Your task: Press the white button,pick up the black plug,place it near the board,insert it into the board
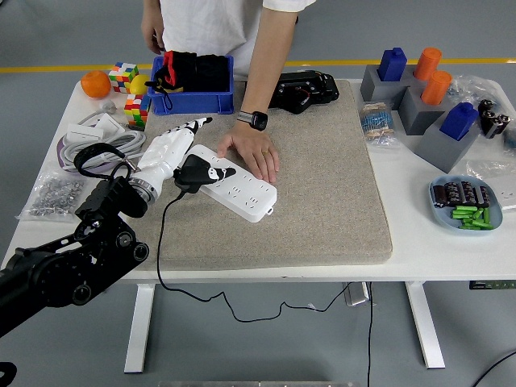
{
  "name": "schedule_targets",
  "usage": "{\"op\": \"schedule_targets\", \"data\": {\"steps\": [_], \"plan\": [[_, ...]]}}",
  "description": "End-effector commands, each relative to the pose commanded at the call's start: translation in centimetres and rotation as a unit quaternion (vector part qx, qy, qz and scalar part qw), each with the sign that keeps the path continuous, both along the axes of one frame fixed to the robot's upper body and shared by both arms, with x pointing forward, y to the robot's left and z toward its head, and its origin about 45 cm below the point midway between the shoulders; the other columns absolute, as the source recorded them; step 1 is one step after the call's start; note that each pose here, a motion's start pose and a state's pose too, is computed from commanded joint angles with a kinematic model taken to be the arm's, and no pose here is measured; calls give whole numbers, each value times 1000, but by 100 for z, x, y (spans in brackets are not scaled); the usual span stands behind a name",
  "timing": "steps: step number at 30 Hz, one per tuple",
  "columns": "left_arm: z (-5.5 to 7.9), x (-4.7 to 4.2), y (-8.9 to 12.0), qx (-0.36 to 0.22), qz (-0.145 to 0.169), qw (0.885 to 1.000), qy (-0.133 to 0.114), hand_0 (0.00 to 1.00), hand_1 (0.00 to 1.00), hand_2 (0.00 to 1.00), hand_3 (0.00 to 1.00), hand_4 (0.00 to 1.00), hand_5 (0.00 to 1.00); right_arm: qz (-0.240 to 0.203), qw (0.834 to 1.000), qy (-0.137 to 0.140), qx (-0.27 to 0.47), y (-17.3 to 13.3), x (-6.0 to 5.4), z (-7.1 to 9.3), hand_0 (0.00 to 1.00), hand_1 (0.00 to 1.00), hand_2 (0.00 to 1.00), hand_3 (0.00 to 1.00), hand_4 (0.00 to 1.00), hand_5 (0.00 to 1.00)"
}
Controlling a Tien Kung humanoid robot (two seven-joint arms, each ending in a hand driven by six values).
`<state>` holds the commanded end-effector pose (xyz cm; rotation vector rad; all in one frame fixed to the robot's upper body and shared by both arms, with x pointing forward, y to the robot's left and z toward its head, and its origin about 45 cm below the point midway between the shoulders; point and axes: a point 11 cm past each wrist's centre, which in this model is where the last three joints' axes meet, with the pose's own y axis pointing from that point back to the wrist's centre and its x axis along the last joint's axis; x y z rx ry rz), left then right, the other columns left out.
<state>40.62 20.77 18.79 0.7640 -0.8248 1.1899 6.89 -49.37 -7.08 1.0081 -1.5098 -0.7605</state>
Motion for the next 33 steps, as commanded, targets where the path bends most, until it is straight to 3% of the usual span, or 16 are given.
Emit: {"op": "schedule_targets", "data": {"steps": [2,3,5,7,14,23,33], "plan": [[2,-56,55,-1,-1,1000,-9,937,981,968,949,998,597,0,1000,0,0,-2,-6,0,555,480,496,495,640,387],[-11,-80,76,0,0,1000,-8,937,967,932,897,998,579,0,1000,1,0,-3,-7,0,554,480,496,497,640,384],[-69,-149,140,7,1,1000,-2,937,967,932,897,998,579,0,1000,0,-1,-6,-9,2,554,480,496,497,640,384],[-166,-224,222,21,3,1000,10,937,967,932,897,998,579,0,1000,-1,-1,-6,-5,3,554,480,496,497,640,384],[-385,-337,336,42,10,998,45,936,963,896,866,966,559,-1,1000,-2,0,3,-6,-1,555,480,496,498,640,384],[-433,-330,250,49,2,997,58,915,951,874,821,938,551,-3,1000,-3,1,8,-1,-3,555,480,495,497,640,384],[-378,-226,66,63,-18,996,55,901,941,867,820,919,542,-3,1000,-3,1,12,1,-5,555,479,494,497,640,384]]}}
